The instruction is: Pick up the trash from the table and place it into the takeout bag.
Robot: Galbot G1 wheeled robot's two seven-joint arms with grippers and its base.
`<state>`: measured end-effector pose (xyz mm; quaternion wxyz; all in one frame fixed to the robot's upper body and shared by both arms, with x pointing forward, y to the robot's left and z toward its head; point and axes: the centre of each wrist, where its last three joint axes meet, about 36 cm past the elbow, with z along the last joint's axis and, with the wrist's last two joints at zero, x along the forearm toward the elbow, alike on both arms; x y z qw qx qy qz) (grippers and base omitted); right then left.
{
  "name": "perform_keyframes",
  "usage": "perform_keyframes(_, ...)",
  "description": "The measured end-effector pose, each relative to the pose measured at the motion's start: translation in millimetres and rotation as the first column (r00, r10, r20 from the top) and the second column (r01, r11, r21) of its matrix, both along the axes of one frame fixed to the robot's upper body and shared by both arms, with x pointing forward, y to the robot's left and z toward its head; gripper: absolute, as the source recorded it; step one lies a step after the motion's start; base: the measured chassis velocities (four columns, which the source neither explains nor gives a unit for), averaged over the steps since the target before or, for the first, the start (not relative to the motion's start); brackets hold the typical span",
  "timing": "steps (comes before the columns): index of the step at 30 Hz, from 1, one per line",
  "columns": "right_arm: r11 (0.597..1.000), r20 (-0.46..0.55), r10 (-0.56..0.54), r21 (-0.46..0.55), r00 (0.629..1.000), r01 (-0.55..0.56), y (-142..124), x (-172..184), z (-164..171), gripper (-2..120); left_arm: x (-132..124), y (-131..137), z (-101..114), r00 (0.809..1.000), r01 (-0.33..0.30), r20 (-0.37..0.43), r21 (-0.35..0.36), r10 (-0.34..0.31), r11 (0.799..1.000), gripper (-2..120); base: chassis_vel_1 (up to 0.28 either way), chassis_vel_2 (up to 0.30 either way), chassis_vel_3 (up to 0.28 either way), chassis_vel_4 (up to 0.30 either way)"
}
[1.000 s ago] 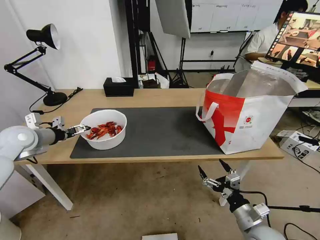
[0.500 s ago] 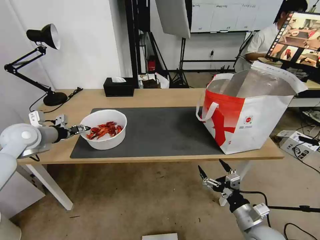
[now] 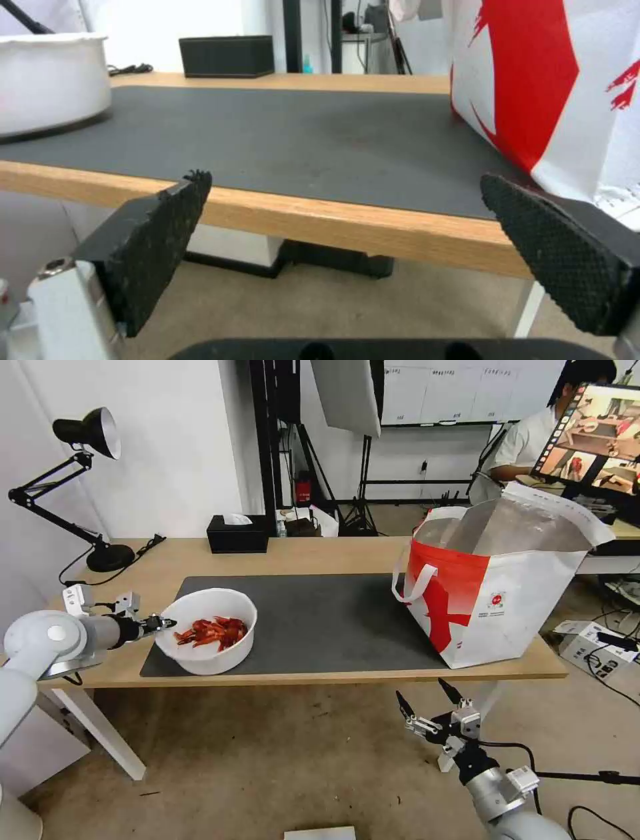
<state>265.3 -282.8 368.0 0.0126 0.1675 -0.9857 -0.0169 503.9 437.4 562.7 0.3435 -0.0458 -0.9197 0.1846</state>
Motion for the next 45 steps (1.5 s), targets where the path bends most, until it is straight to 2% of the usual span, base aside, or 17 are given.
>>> perform_keyframes(4,1.0,0.0,0.0,0.0,1.0,0.0,0.0,0.0,0.0,100,-2.4,-6.9,8.2,0.999,0.016,0.03,-0.003,-0.016,1.0,0,0.0,0.0,0.0,0.0)
perform_keyframes(10,1.0,0.0,0.0,0.0,1.0,0.0,0.0,0.0,0.0,100,-7.1,-29.9,37.5,0.986,0.071,0.151,0.012,-0.072,0.997,0,0.0,0.0,0.0,0.0)
perform_keyframes(12,1.0,0.0,0.0,0.0,1.0,0.0,0.0,0.0,0.0,100,-8.8,-55.6,63.5,0.954,0.132,0.267,0.033,-0.136,0.991,0,0.0,0.0,0.0,0.0)
perform_keyframes(14,1.0,0.0,0.0,0.0,1.0,0.0,0.0,0.0,0.0,100,-8.9,-60.2,67.1,0.948,0.142,0.284,0.036,-0.147,0.989,0,0.0,0.0,0.0,0.0)
perform_keyframes(16,1.0,0.0,0.0,0.0,1.0,0.0,0.0,0.0,0.0,100,-6.4,-85.7,84.7,0.899,0.196,0.388,0.059,-0.203,0.979,0,0.0,0.0,0.0,0.0)
perform_keyframes(18,1.0,0.0,0.0,0.0,1.0,0.0,0.0,0.0,0.0,100,-5.6,-88.9,87.0,0.89,0.202,0.404,0.062,-0.21,0.977,0,0.0,0.0,0.0,0.0)
perform_keyframes(19,1.0,0.0,0.0,0.0,1.0,0.0,0.0,0.0,0.0,100,-0.6,-104.5,97.4,0.85,0.228,0.473,0.071,-0.234,0.971,0,0.0,0.0,0.0,0.0)
perform_keyframes(20,1.0,0.0,0.0,0.0,1.0,0.0,0.0,0.0,0.0,100,3.4,-116.6,101.7,0.825,0.246,0.507,0.072,-0.248,0.967,0,0.0,0.0,0.0,0.0)
perform_keyframes(21,1.0,0.0,0.0,0.0,1.0,0.0,0.0,0.0,0.0,100,3.4,-116.6,101.7,0.825,0.246,0.507,0.072,-0.248,0.967,0,0.0,0.0,0.0,0.0)
perform_keyframes(23,1.0,0.0,0.0,0.0,1.0,0.0,0.0,0.0,0.0,100,11.8,-138.7,108.4,0.785,0.277,0.558,0.075,-0.271,0.958,0,0.0,0.0,0.0,0.0)
perform_keyframes(24,1.0,0.0,0.0,0.0,1.0,0.0,0.0,0.0,0.0,100,14.7,-146.0,109.4,0.775,0.288,0.568,0.075,-0.279,0.955,0,0.0,0.0,0.0,0.0)
perform_keyframes(30,1.0,0.0,0.0,0.0,1.0,0.0,0.0,0.0,0.0,100,37.6,-194.1,114.4,0.734,0.36,0.589,0.083,-0.337,0.929,0,0.0,0.0,0.0,0.0)
perform_keyframes(36,1.0,0.0,0.0,0.0,1.0,0.0,-0.1,0.0,0.0,100,69.1,-265.4,147.3,0.675,0.419,0.637,0.082,-0.371,0.904,0,0.0,0.0,0.0,0.0)
perform_keyframes(37,1.0,0.0,0.0,0.0,1.0,0.0,-0.1,0.0,0.0,100,69.1,-265.4,147.3,0.675,0.419,0.637,0.082,-0.371,0.904,0,0.0,0.0,0.0,0.0)
perform_keyframes(40,1.0,0.0,0.0,0.0,1.0,0.0,-0.1,0.0,0.0,100,83.1,-306.6,163.8,0.657,0.442,0.654,0.07,-0.376,0.894,0,0.0,0.0,0.0,0.0)
perform_keyframes(41,1.0,0.0,0.0,0.0,1.0,0.0,-0.1,0.0,0.0,100,83.1,-306.6,163.8,0.657,0.442,0.654,0.07,-0.376,0.894,0,0.0,0.0,0.0,0.0)
perform_keyframes(45,1.0,0.0,0.0,0.0,1.0,0.0,-0.1,0.0,0.0,100,94.7,-353.9,172.7,0.659,0.441,0.66,0.049,-0.361,0.896,0,0.0,0.0,0.0,0.0)
